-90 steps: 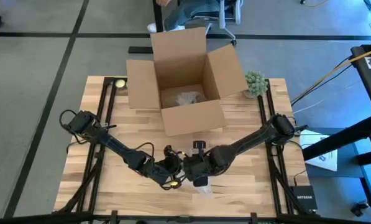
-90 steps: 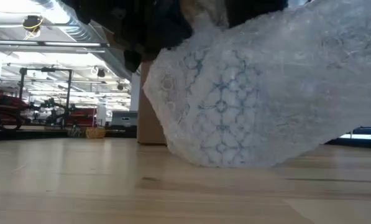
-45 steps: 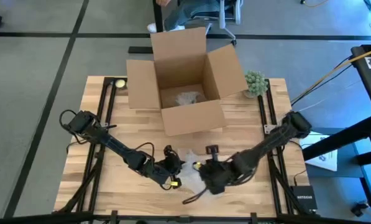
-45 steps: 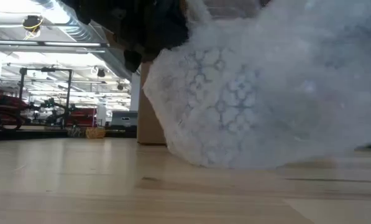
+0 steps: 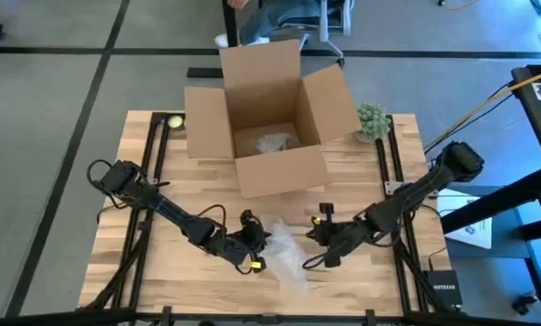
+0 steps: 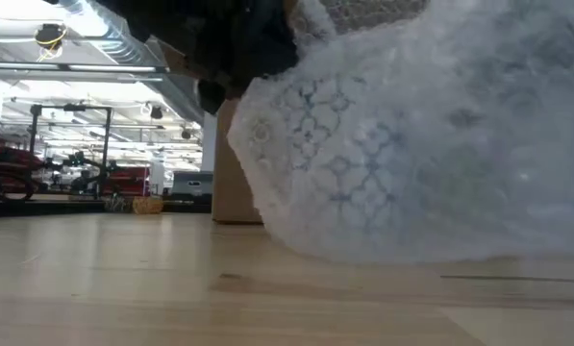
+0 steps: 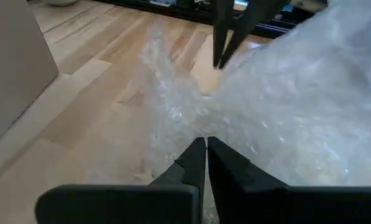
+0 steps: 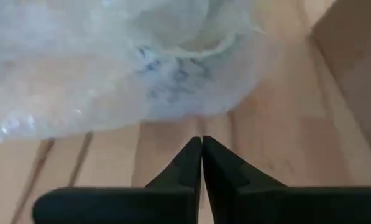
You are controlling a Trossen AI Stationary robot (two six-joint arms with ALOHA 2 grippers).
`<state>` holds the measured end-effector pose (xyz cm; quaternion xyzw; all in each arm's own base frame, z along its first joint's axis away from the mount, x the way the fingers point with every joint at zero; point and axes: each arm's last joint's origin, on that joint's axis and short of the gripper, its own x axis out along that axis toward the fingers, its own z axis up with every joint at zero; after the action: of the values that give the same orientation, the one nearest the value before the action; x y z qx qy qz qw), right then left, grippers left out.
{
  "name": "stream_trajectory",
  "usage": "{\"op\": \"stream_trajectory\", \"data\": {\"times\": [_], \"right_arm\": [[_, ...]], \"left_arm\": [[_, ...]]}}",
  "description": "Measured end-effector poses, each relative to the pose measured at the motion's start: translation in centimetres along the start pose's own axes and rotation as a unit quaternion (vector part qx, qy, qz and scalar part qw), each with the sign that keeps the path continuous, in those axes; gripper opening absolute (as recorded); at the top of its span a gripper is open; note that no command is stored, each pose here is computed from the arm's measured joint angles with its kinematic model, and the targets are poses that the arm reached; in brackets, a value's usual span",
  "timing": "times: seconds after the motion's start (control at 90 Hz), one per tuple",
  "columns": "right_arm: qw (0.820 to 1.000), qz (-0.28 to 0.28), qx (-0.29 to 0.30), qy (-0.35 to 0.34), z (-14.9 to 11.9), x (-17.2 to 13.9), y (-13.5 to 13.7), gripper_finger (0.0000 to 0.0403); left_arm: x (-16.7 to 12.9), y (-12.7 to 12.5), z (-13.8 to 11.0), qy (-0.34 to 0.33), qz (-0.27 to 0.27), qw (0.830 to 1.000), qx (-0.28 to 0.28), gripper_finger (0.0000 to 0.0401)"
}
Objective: Wrap mug
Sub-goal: Wrap the white patterned mug with the transparent bubble wrap
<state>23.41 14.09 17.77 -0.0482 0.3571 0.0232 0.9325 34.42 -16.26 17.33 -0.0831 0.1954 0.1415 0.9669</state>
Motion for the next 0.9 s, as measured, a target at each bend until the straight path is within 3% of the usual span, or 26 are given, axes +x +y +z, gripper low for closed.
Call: {"op": "stream_trajectory", "data": {"times": [0.211, 0.467, 0.567, 0.622, 0.678, 0.789, 0.9], "right_arm": [[0.998, 0.028, -0.004, -0.06, 0.0, 1.0, 0.5, 0.0001], [0.997, 0.058, -0.012, -0.058, 0.9, 1.6, 1.2, 0.0001], [0.995, 0.095, 0.019, 0.02, 3.8, -0.5, 1.3, 0.0001], [0.995, 0.083, 0.021, 0.045, 5.9, -1.7, 0.9, 0.0001], [0.997, 0.059, 0.011, 0.041, 7.4, -2.2, 0.8, 0.0001], [0.997, 0.074, -0.01, 0.014, 9.9, -1.9, 0.8, 0.0001], [0.998, 0.062, -0.014, 0.018, 10.6, 0.5, 0.2, 0.0001]], "left_arm": [[0.0, 0.0, 0.0, -0.001, 0.0, 1.0, -0.018, 0.0], [0.7, 0.8, 0.5, 0.006, -0.003, 0.999, -0.031, 0.0], [0.9, 1.0, 0.6, 0.007, -0.002, 1.0, -0.031, 0.0], [1.0, 1.2, 0.7, 0.007, -0.002, 0.999, -0.036, 0.0], [1.1, 1.4, 0.8, 0.007, 0.001, 0.999, -0.036, 0.0], [1.5, 1.8, 0.9, 0.006, 0.008, 0.999, -0.037, 0.0], [1.5, 1.9, 1.0, 0.005, 0.009, 0.999, -0.042, 0.0]]}}
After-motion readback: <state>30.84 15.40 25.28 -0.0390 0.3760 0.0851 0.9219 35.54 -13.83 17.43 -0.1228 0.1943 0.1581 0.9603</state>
